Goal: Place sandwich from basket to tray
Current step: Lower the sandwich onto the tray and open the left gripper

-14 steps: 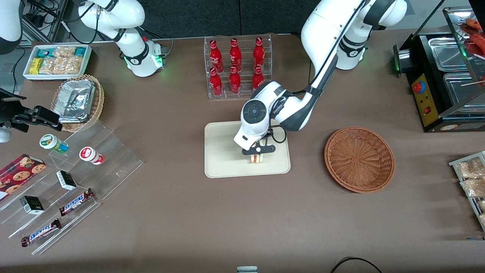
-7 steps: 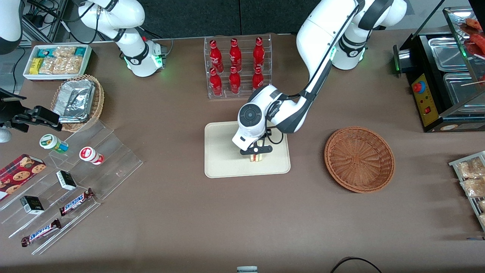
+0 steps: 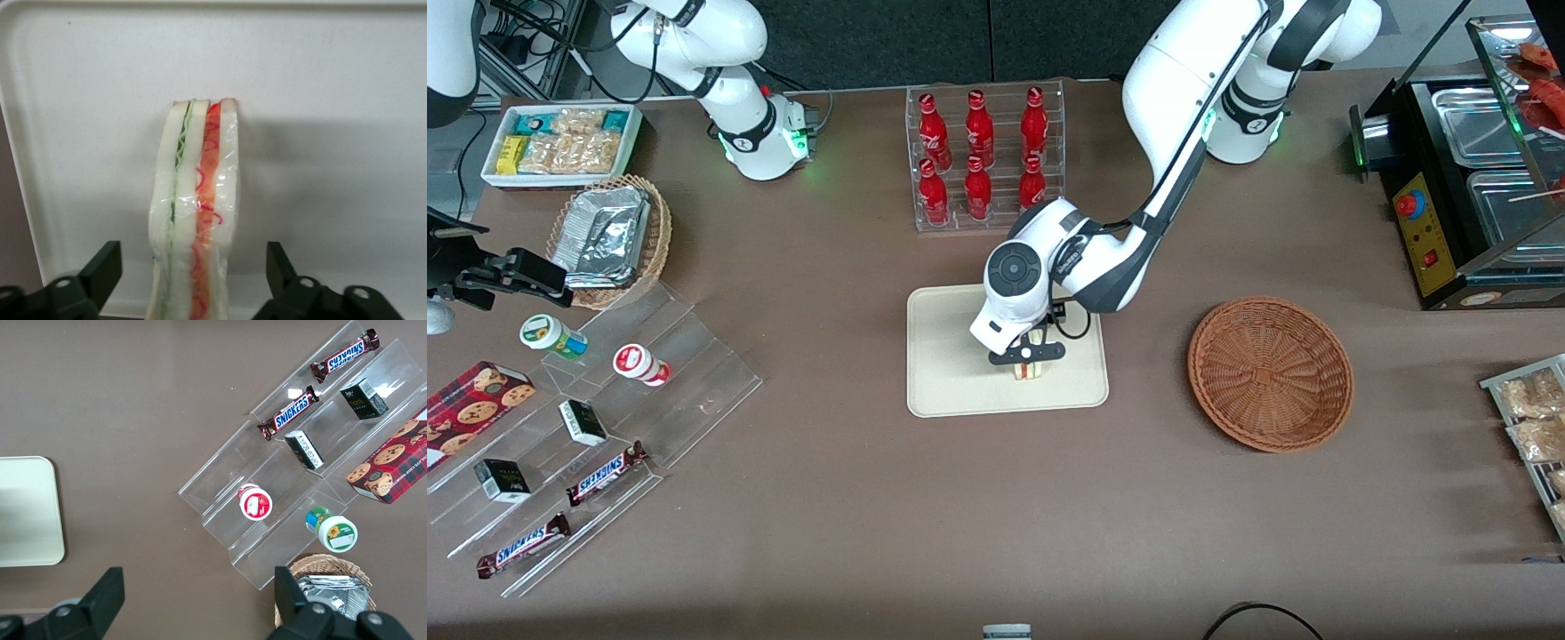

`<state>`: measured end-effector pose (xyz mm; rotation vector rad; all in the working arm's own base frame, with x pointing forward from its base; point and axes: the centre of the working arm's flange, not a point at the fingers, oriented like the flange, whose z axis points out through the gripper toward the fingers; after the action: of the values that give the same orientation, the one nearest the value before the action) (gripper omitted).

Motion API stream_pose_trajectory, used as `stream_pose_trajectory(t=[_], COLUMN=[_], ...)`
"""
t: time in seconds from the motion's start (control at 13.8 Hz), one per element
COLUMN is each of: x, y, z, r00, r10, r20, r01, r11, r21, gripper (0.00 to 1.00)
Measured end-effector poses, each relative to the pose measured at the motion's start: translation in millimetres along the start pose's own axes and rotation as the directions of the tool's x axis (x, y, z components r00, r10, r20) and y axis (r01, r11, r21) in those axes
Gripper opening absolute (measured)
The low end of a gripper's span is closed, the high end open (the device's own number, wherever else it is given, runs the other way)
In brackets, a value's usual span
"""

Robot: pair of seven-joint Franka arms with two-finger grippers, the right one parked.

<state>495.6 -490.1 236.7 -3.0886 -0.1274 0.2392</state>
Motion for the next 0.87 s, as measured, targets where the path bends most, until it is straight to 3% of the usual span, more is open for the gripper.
stream_pose_trajectory(t=[0.22, 0.44, 0.65, 0.87], x=[5.5, 6.1, 4.6, 18.4], y=[1.1, -1.0, -4.6, -25.6], z=[-11.7, -29.5, -49.0, -62.7], r00=[1.000, 0.997, 0.992, 0.986], r10=[0.006, 0.033, 0.095, 0.150], r20=[-0.029, -0.072, -0.087, -0.078], r01=[-0.006, -0.031, -0.092, -0.145], r11=[1.000, 0.999, 0.995, 0.987], r21=[-0.004, 0.025, 0.038, 0.073], gripper=[1.00, 1.00, 1.00, 1.00])
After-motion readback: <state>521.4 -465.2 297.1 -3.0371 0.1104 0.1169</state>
